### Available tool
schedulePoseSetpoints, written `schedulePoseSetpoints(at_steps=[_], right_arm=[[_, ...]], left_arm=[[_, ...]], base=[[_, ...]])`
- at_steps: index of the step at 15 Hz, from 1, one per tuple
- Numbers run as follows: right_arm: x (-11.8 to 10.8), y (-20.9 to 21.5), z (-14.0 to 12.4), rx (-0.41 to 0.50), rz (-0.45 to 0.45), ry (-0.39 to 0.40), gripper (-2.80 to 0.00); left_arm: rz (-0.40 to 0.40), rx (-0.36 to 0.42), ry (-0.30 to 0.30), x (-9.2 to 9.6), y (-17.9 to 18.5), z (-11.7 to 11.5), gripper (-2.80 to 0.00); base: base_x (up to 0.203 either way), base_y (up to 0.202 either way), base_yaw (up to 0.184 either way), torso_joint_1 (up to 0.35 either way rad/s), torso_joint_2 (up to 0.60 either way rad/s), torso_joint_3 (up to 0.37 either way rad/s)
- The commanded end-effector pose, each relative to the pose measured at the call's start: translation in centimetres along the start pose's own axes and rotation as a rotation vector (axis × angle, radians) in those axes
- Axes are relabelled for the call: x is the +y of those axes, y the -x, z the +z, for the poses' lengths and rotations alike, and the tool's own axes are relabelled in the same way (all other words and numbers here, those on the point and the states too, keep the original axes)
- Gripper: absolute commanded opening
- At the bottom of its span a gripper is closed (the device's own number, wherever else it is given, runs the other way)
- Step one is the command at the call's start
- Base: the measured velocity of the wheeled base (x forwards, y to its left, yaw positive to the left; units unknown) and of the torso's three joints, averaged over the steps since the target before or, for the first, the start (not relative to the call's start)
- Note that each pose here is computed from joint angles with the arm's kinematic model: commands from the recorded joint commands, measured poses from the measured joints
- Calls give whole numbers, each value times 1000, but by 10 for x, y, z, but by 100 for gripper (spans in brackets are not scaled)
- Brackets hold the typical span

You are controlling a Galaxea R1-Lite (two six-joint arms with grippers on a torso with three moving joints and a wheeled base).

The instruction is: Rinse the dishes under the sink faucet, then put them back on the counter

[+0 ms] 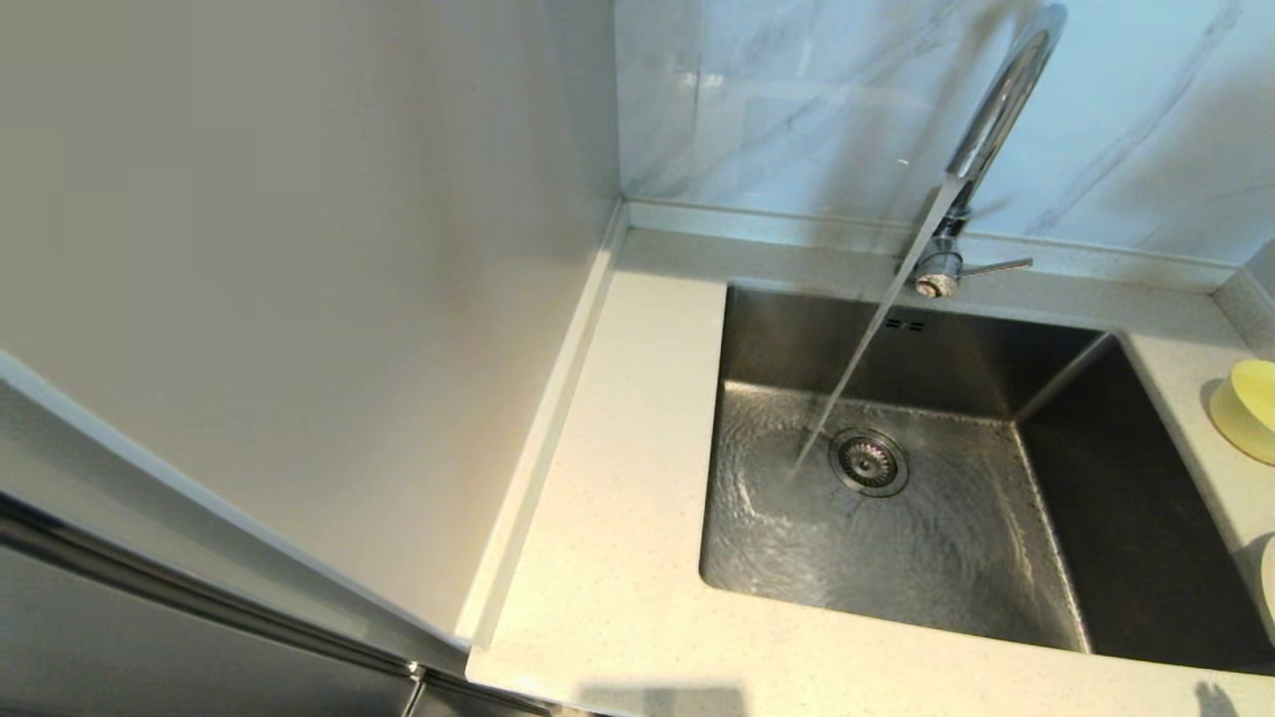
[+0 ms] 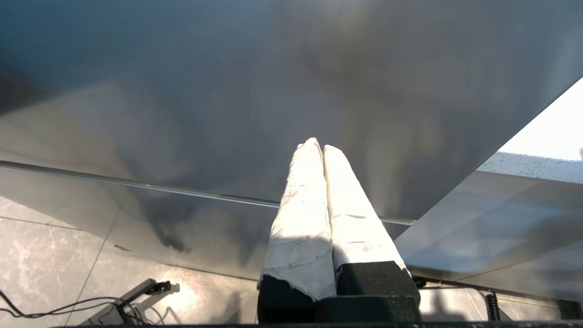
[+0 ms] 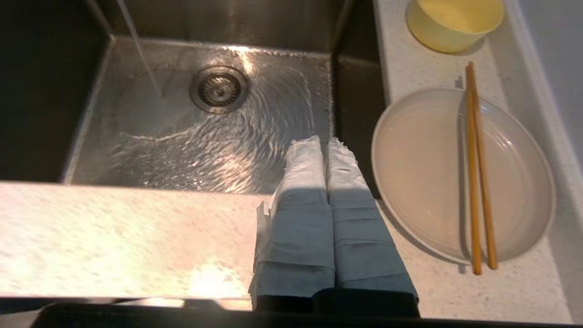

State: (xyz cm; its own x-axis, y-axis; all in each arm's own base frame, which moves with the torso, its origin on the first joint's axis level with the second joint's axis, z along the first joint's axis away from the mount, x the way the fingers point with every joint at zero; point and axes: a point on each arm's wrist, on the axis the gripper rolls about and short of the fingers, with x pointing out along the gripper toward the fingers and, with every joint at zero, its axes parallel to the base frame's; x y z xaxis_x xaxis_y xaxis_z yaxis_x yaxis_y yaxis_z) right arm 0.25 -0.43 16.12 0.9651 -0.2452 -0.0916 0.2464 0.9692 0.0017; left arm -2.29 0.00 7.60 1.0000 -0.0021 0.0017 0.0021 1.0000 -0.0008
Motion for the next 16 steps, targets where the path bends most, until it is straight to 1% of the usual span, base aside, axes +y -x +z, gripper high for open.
schedulePoseSetpoints(at_steps=[1, 3, 4, 5, 6, 8, 10, 12, 13, 14, 16], right_arm=[[-2, 5, -24, -22, -9, 26, -280], [0, -2, -51, 47, 5, 58, -280], [0, -4, -64, 71, 16, 68, -280], [0, -4, -73, 75, 46, 73, -280], [-1, -1, -75, 66, 75, 73, -280], [-3, 7, -77, 30, 88, 69, -280], [-4, 14, -80, 32, 115, 70, -280], [-5, 18, -81, -17, 134, 70, -280], [-5, 21, -82, -52, 146, 79, -280], [-5, 21, -83, -65, 155, 95, -280], [-5, 21, -84, -65, 158, 100, -280]], left_arm=[[1, 0, 1, 0, 0, 0, -280], [1, 0, 1, 0, 0, 0, -280], [1, 0, 1, 0, 0, 0, -280], [1, 0, 1, 0, 0, 0, -280], [1, 0, 1, 0, 0, 0, -280], [1, 0, 1, 0, 0, 0, -280], [1, 0, 1, 0, 0, 0, -280], [0, 0, 1, 0, 0, 0, -280], [1, 0, 1, 0, 0, 0, -280], [0, 0, 1, 0, 0, 0, -280], [-1, 0, 1, 0, 0, 0, -280]], base=[[0, 0, 0, 0, 0, 0], [0, 0, 0, 0, 0, 0], [0, 0, 0, 0, 0, 0], [0, 0, 0, 0, 0, 0], [0, 0, 0, 0, 0, 0], [0, 0, 0, 0, 0, 0], [0, 0, 0, 0, 0, 0], [0, 0, 0, 0, 0, 0], [0, 0, 0, 0, 0, 0], [0, 0, 0, 0, 0, 0], [0, 0, 0, 0, 0, 0]])
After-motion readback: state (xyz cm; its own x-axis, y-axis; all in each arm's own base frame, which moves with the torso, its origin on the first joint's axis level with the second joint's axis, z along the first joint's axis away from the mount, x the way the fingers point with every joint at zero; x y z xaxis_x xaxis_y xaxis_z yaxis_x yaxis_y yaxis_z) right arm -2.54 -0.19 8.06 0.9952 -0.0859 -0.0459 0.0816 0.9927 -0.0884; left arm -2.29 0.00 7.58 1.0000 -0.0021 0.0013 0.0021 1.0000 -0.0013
